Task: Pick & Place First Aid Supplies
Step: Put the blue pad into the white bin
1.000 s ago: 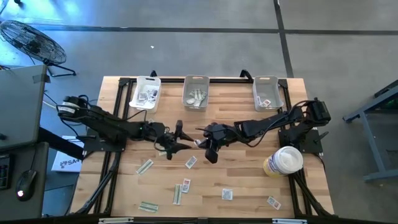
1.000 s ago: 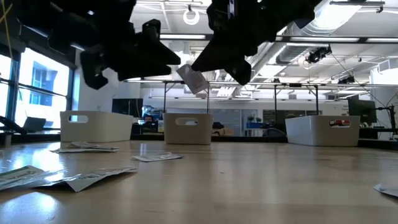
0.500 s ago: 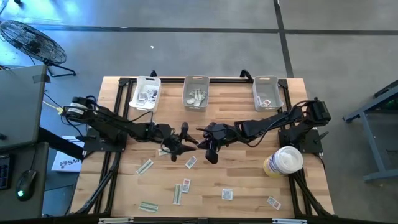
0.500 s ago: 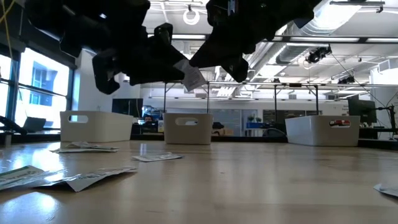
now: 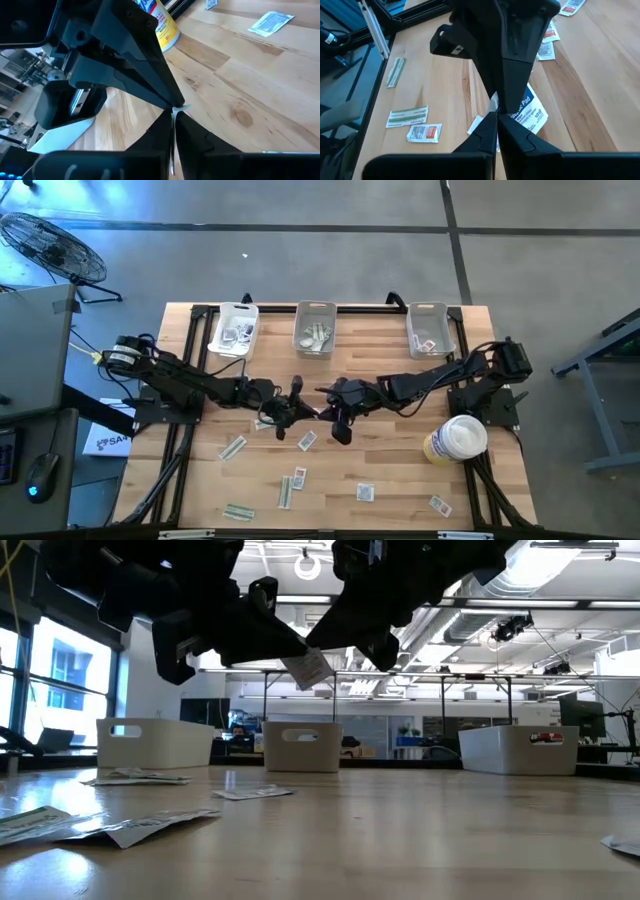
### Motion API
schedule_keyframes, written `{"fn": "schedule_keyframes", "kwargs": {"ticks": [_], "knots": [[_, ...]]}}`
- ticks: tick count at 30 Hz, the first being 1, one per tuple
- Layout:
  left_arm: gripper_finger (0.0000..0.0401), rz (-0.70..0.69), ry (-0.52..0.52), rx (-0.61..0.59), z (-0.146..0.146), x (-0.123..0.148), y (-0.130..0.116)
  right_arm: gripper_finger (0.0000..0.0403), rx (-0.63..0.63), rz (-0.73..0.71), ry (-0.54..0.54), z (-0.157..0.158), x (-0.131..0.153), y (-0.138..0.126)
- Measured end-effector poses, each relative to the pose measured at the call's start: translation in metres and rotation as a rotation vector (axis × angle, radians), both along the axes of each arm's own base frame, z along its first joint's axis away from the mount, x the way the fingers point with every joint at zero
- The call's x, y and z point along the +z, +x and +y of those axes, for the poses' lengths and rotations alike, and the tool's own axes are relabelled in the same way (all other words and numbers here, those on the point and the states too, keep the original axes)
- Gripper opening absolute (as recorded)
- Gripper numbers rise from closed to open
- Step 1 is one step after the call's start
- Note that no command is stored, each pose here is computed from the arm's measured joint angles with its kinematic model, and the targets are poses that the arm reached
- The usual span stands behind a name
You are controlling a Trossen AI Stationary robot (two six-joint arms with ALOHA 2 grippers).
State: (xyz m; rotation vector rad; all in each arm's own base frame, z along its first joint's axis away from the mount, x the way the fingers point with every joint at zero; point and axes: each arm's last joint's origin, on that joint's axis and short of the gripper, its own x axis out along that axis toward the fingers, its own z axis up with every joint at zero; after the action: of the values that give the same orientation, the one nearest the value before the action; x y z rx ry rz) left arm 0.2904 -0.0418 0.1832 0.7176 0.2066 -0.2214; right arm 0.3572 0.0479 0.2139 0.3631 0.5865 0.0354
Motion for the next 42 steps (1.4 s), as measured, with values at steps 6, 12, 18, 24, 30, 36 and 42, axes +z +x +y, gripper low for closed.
{"fn": "schedule_keyframes", "kwargs": {"ticks": [6, 12, 18, 24, 30, 36, 42], "knots": [[0.0004, 0.002, 0.007, 0.04, 0.001, 0.0, 0.0, 0.0045, 0.021, -0.009, -0.029, 0.0, 0.0, 0.0], [0.0001, 0.015, 0.021, 0.172, 0.005, 0.005, -0.004, 0.0104, -0.004, -0.076, -0.11, 0.006, 0.016, -0.005], [0.0001, 0.075, 0.068, 0.466, 0.018, 0.028, -0.032, 0.0137, -0.03, -0.142, -0.176, 0.022, 0.037, -0.017], [0.0, 0.05, 0.111, 0.905, 0.032, 0.049, -0.066, 0.0138, 0.018, -0.153, -0.215, 0.034, 0.039, -0.021], [0.0, -0.031, 0.158, 1.297, 0.056, 0.057, -0.086, 0.014, -0.047, -0.154, -0.271, 0.035, 0.039, -0.022], [0.0, 0.002, 0.029, 1.432, 0.1, 0.05, -0.091, 0.014, -0.161, -0.153, -0.37, 0.03, 0.04, -0.022], [0.0, 0.027, -0.09, 1.626, 0.149, 0.042, -0.11, 0.014, -0.164, -0.152, -0.372, 0.03, 0.039, -0.022]]}}
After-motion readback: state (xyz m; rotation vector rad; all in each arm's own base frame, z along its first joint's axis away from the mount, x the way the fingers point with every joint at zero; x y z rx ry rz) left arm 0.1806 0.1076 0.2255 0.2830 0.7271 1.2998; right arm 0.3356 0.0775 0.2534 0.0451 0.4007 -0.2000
